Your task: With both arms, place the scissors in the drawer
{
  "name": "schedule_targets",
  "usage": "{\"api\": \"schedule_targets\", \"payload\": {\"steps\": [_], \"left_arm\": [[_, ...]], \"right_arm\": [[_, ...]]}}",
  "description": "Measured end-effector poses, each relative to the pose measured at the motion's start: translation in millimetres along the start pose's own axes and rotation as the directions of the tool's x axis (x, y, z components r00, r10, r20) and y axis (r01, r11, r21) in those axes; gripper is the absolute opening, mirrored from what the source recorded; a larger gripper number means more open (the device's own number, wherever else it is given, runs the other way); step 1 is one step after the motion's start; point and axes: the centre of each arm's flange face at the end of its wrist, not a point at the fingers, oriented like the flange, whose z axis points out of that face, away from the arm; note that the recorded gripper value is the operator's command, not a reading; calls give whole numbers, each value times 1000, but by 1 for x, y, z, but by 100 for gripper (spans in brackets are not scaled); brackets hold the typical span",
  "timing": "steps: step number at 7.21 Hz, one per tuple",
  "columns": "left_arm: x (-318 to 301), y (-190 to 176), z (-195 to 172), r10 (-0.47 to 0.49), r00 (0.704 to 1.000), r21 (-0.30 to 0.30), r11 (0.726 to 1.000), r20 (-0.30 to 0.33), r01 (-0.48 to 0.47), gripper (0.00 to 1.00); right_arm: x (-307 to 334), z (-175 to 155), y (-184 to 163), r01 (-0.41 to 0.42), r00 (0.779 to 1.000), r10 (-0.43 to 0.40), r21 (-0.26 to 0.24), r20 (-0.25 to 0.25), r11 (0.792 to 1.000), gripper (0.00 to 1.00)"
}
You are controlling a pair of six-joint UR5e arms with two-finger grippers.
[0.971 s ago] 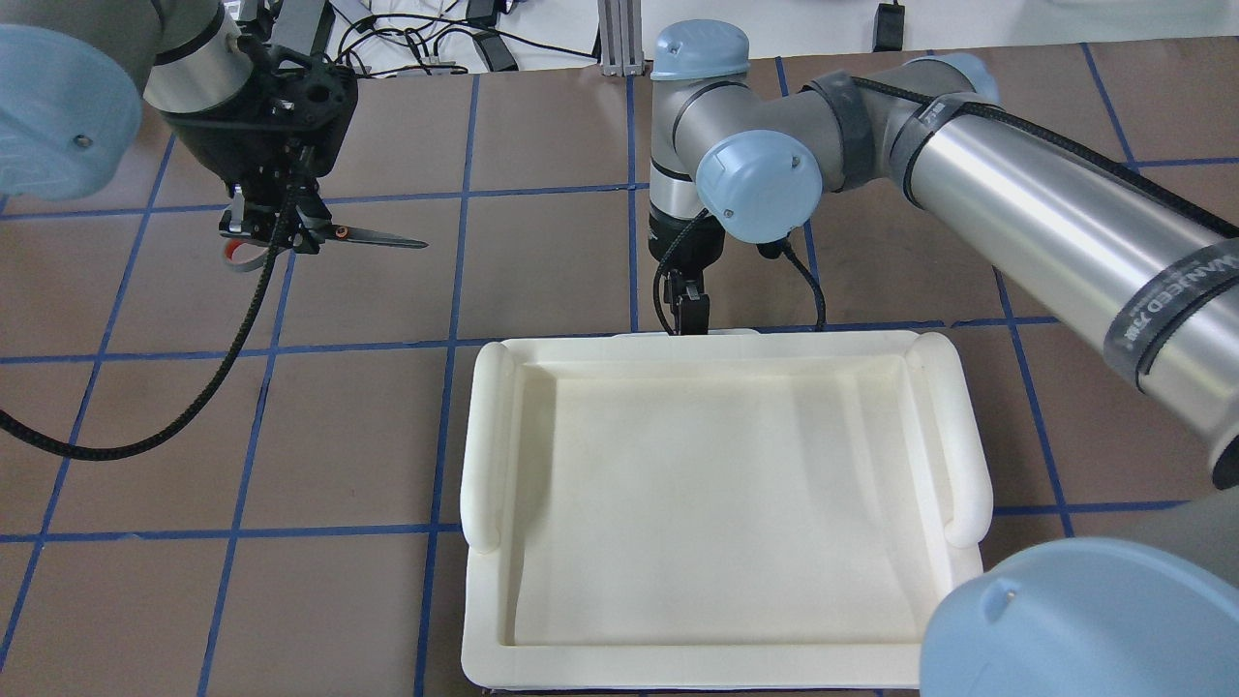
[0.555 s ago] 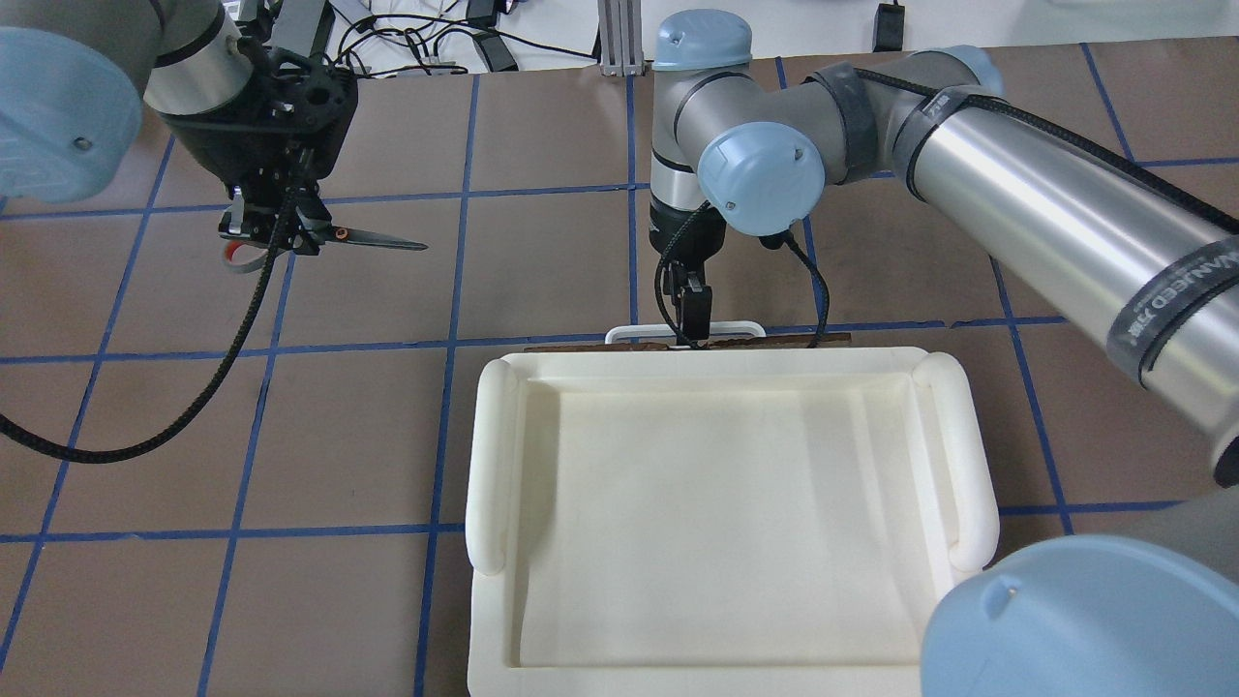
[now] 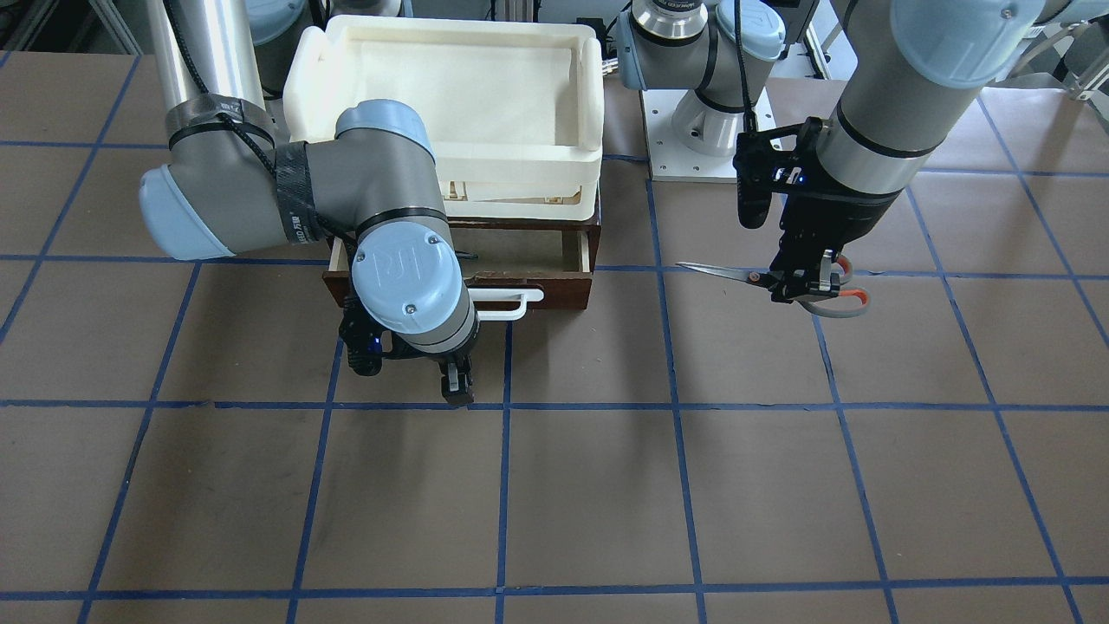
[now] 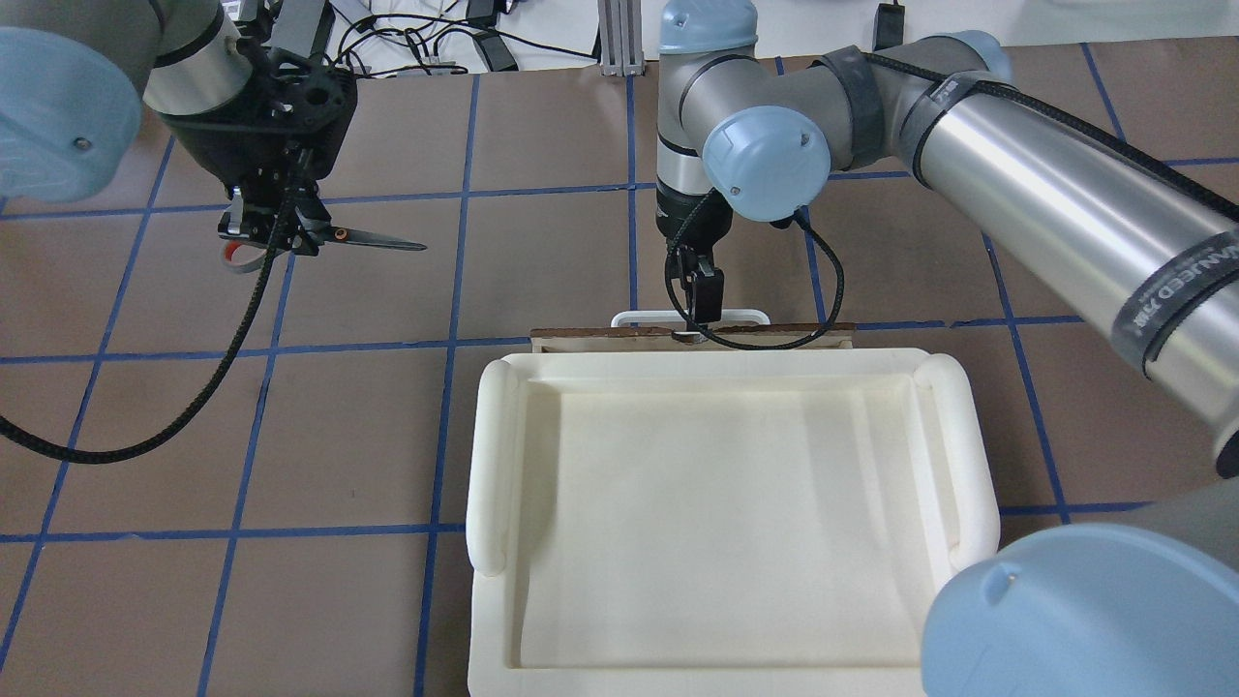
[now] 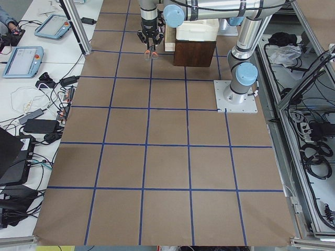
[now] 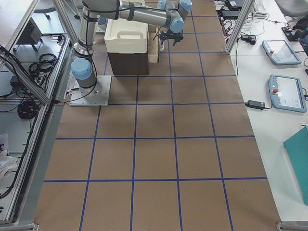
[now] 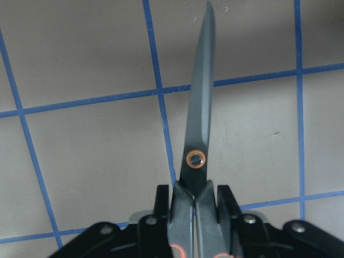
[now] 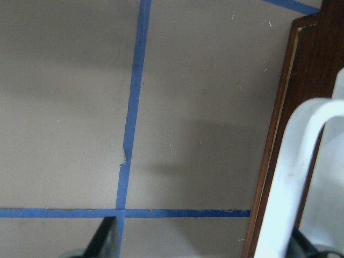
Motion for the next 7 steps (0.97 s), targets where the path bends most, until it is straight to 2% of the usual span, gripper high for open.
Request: {"api": "schedule_targets", "payload": {"steps": [7], "left_arm": [[0, 6, 3, -2, 1000, 1, 1000, -7, 2, 0]], "right_arm": [[-35, -11, -5, 25, 999, -24, -7, 43, 1000, 100]]}}
